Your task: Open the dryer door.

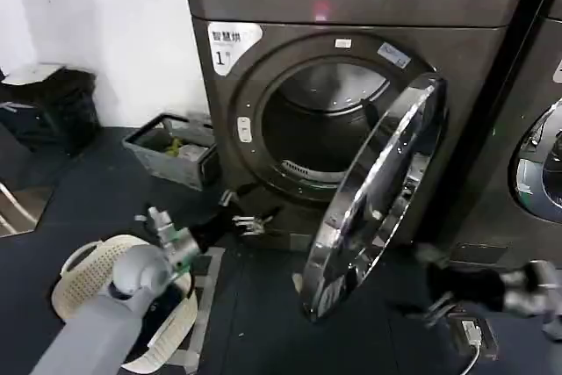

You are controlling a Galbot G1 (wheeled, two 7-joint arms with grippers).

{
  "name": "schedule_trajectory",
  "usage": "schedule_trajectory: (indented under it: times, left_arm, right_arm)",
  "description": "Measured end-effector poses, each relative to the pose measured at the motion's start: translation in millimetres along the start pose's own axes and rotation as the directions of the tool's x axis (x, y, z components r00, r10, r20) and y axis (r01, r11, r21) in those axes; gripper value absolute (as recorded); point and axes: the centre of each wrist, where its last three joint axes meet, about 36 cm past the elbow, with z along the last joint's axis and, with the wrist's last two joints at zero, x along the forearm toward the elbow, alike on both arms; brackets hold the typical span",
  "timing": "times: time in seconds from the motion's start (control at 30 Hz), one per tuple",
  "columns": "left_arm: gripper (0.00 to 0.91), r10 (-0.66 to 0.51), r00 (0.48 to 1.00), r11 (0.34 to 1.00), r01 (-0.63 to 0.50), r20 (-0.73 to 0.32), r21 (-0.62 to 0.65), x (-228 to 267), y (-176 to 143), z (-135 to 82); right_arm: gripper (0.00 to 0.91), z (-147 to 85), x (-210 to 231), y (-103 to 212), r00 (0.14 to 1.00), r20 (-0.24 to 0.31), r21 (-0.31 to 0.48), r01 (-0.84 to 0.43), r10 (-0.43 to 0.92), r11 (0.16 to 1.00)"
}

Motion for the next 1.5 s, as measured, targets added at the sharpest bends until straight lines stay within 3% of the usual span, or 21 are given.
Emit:
schedule_trajectory:
  times: [0.27, 0.47, 0.6, 0.7, 0.8, 0.93, 1.1, 1.3, 1.5]
  left_arm:
    - [0.907, 0.118, 0.993, 0.993, -0.118, -0.001, 0.000, -25, -16, 2]
    - [0.907, 0.182, 0.983, 0.983, -0.182, -0.006, -0.001, -45, -28, 1]
    - [0.907, 0.226, 0.974, 0.974, -0.226, -0.009, -0.006, -61, -39, 1]
    - [0.907, 0.259, 0.966, 0.966, -0.259, -0.004, -0.001, -73, -49, 4]
    - [0.907, 0.288, 0.958, 0.958, -0.288, -0.003, 0.004, -83, -59, 7]
    - [0.907, 0.324, 0.946, 0.946, -0.324, 0.000, 0.009, -96, -72, 10]
    - [0.907, 0.339, 0.941, 0.940, -0.339, -0.008, 0.026, -111, -87, 15]
    - [0.907, 0.368, 0.929, 0.929, -0.365, -0.041, 0.061, -131, -105, 25]
    - [0.907, 0.414, 0.909, 0.909, -0.411, -0.034, 0.073, -161, -125, 32]
  right_arm:
    - [0.907, -34, 86, 0, 0.944, 0.105, 0.052, -0.319, 0.312, 0.946]
    - [0.907, -67, 143, 19, 0.829, 0.161, 0.097, -0.553, 0.535, 0.827]
    - [0.907, -88, 166, 34, 0.689, 0.180, 0.146, -0.724, 0.702, 0.674]
    - [0.907, -96, 173, 43, 0.509, 0.241, 0.172, -0.861, 0.827, 0.479]
    - [0.907, -104, 178, 52, 0.328, 0.268, 0.193, -0.939, 0.906, 0.283]
    - [0.907, -109, 184, 64, 0.101, 0.269, 0.231, -0.972, 0.958, 0.038]
    - [0.907, -115, 196, 79, -0.138, 0.197, 0.255, -0.949, 0.971, -0.186]
    - [0.907, -129, 215, 100, -0.296, 0.159, 0.268, -0.905, 0.942, -0.330]
    - [0.907, -145, 227, 122, -0.373, 0.161, 0.274, -0.872, 0.914, -0.405]
